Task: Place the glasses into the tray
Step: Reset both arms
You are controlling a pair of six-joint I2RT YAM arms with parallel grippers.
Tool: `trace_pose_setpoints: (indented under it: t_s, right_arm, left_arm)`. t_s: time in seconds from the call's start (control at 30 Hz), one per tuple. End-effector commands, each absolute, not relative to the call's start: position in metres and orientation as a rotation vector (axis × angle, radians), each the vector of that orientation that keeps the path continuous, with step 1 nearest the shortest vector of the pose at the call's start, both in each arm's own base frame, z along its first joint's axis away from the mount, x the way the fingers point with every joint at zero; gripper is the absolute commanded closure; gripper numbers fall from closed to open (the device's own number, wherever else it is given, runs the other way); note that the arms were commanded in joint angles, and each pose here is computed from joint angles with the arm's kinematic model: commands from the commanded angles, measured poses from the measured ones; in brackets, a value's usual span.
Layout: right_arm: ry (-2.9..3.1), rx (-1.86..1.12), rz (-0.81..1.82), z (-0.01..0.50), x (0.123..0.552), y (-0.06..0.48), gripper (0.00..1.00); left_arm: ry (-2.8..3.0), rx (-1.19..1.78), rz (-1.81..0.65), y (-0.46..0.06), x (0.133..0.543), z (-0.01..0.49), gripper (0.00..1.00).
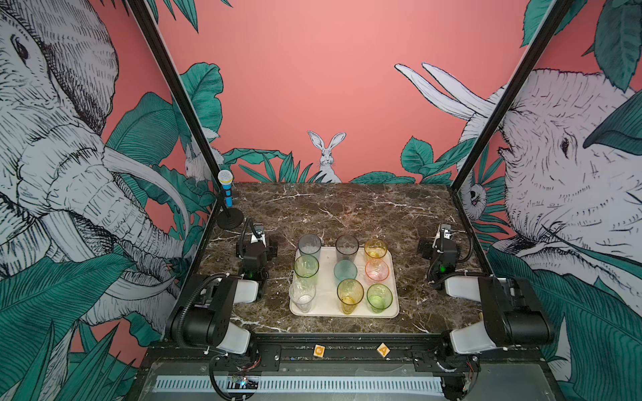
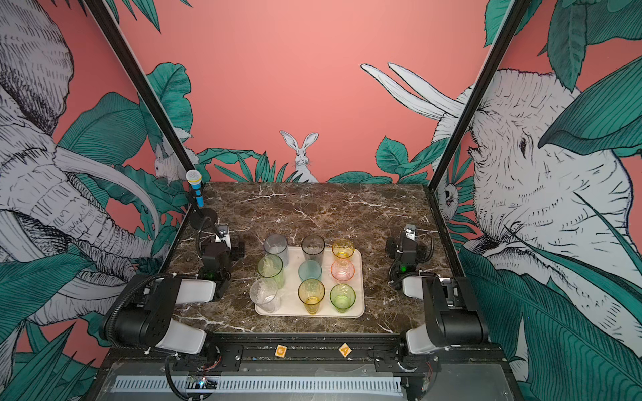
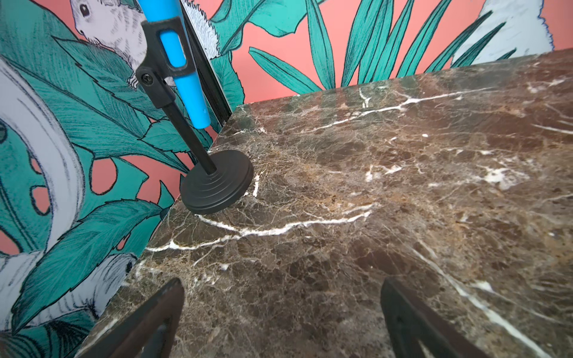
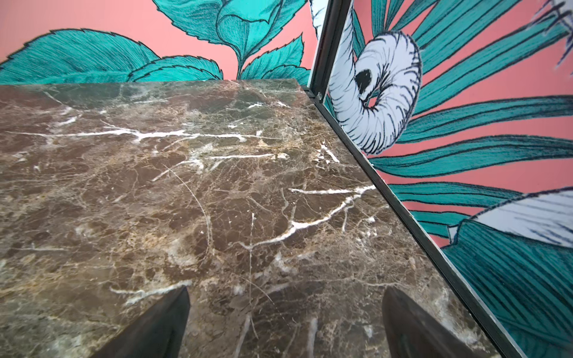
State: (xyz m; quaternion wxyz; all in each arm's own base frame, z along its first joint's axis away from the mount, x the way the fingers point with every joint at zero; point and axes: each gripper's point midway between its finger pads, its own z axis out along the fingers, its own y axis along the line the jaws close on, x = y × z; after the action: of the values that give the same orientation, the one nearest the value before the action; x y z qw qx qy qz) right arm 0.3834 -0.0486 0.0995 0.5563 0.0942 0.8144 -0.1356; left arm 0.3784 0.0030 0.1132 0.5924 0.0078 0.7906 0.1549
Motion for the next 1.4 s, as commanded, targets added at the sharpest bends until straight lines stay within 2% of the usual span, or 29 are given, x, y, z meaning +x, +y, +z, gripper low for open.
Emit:
trace_pose_setpoints:
  t_s: [0.0, 0.6, 1.37]
  right_arm:
    - [1.862, 0.158, -0.282, 0.098, 0.387, -0.04, 0.01]
    - [1.86, 0.171, -0.287, 0.099, 0.385, -0.041, 0.01]
    - [1.888, 0.108, -0.251, 0.097, 0.391, -0.031, 0.01]
  left_arm:
    - [1.801, 0.014, 0.359, 0.004, 0.378, 0.119, 0.01]
    - [1.866, 0.111, 0.273, -0.009, 0.391, 0.1, 0.0]
    - [1.903, 0.055, 0.25, 0.002, 0.399, 0.098, 0.0]
